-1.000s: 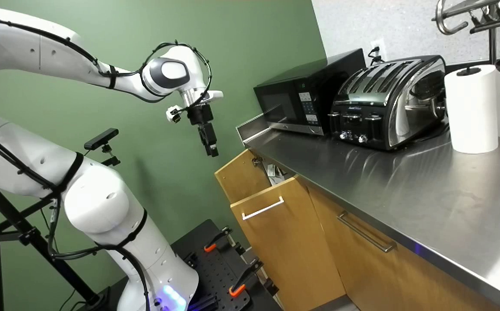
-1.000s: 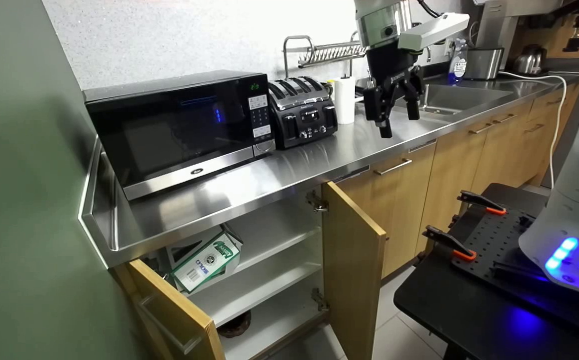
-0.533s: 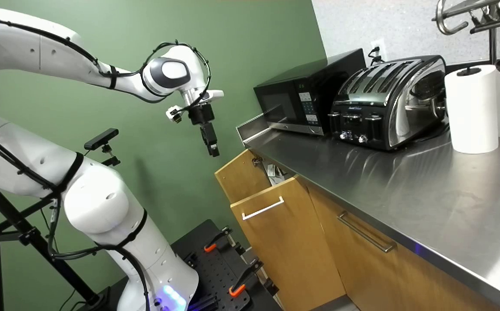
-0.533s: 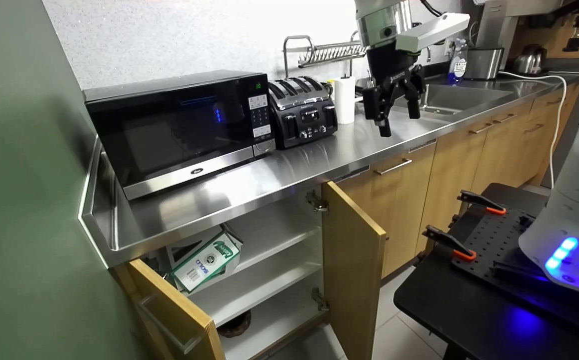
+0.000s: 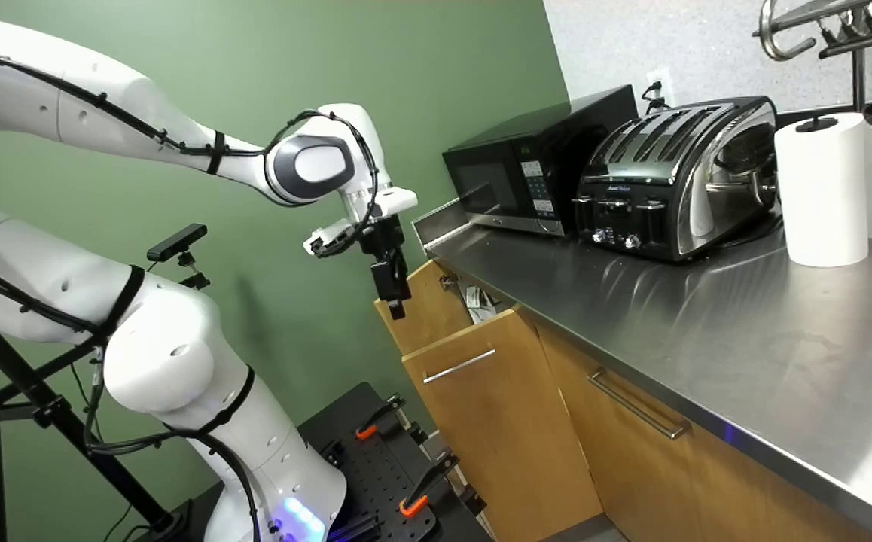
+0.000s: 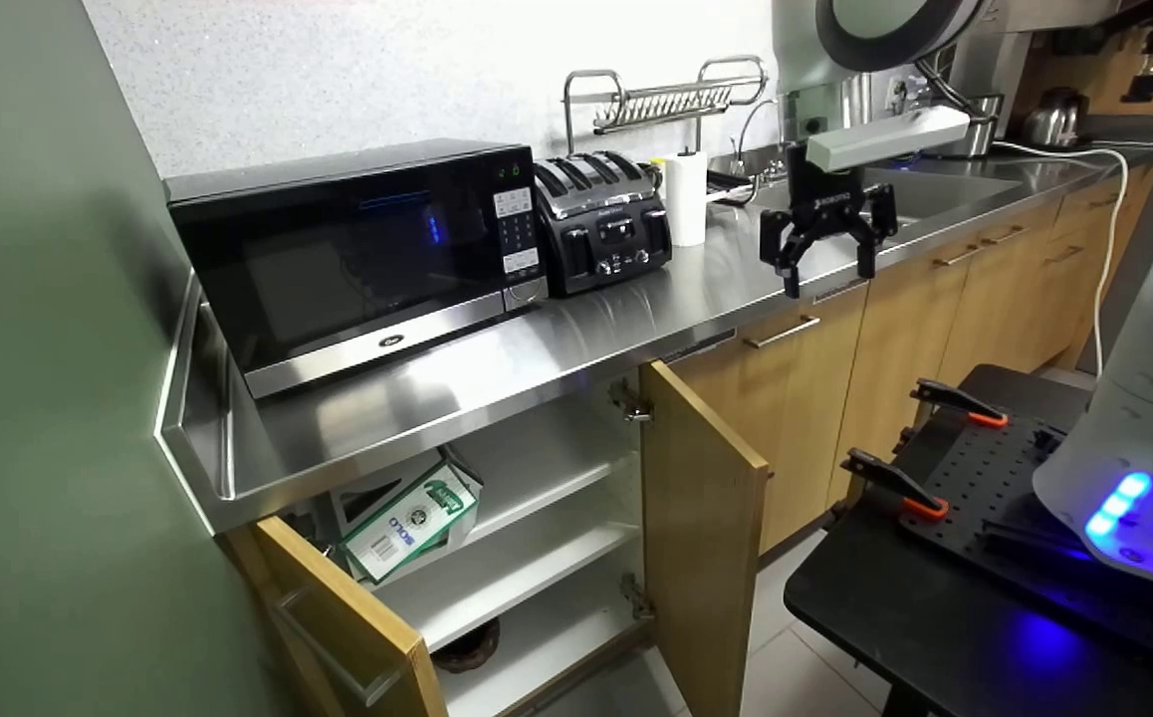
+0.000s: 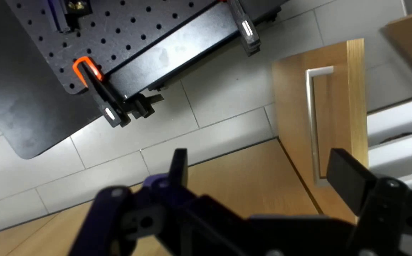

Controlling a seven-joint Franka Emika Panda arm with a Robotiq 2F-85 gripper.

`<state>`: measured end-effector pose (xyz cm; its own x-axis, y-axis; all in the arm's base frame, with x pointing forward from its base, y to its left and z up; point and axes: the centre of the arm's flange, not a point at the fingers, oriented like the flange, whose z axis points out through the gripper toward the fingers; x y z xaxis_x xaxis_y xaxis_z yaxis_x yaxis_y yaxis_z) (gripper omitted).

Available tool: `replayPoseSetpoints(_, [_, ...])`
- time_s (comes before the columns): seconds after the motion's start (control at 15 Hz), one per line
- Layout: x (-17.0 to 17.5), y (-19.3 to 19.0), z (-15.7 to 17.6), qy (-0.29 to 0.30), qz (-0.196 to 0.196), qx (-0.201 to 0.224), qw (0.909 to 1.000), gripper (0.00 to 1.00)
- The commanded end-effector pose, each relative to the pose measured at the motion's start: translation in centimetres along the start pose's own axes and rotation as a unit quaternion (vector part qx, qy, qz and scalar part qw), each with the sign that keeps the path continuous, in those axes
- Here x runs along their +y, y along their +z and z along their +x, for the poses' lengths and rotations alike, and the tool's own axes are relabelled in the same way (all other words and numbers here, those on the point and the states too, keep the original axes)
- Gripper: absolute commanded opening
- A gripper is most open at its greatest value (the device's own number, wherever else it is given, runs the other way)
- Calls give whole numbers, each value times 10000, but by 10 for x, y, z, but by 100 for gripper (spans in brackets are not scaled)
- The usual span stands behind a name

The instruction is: Close the right door of the cabinet

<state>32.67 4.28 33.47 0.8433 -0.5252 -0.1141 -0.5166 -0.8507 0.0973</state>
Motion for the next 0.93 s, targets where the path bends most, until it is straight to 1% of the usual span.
replayPoseSetpoints(0.0, [36,37,-4,834,520,66,9951,100])
replayPoseSetpoints(0.07, [36,34,4,1070,650,87,9921,100])
replayPoseSetpoints(0.13, [32,30,11,1325,692,186,9886,100])
replayPoseSetpoints(0.2, [15,2,32,882,524,84,9947,100])
replayPoseSetpoints(0.33, [17,4,38,1113,588,120,9920,100])
replayPoseSetpoints(0.47, [16,4,39,1176,591,113,9912,100])
replayPoseSetpoints(0.53, [18,4,46,1327,632,30,9891,100])
replayPoseSetpoints(0.6, [25,8,59,1509,751,-120,9856,100])
replayPoseSetpoints(0.73, [44,21,82,1920,1001,-378,9756,100])
replayPoseSetpoints(0.87, [68,45,100,2353,1241,-713,9613,100])
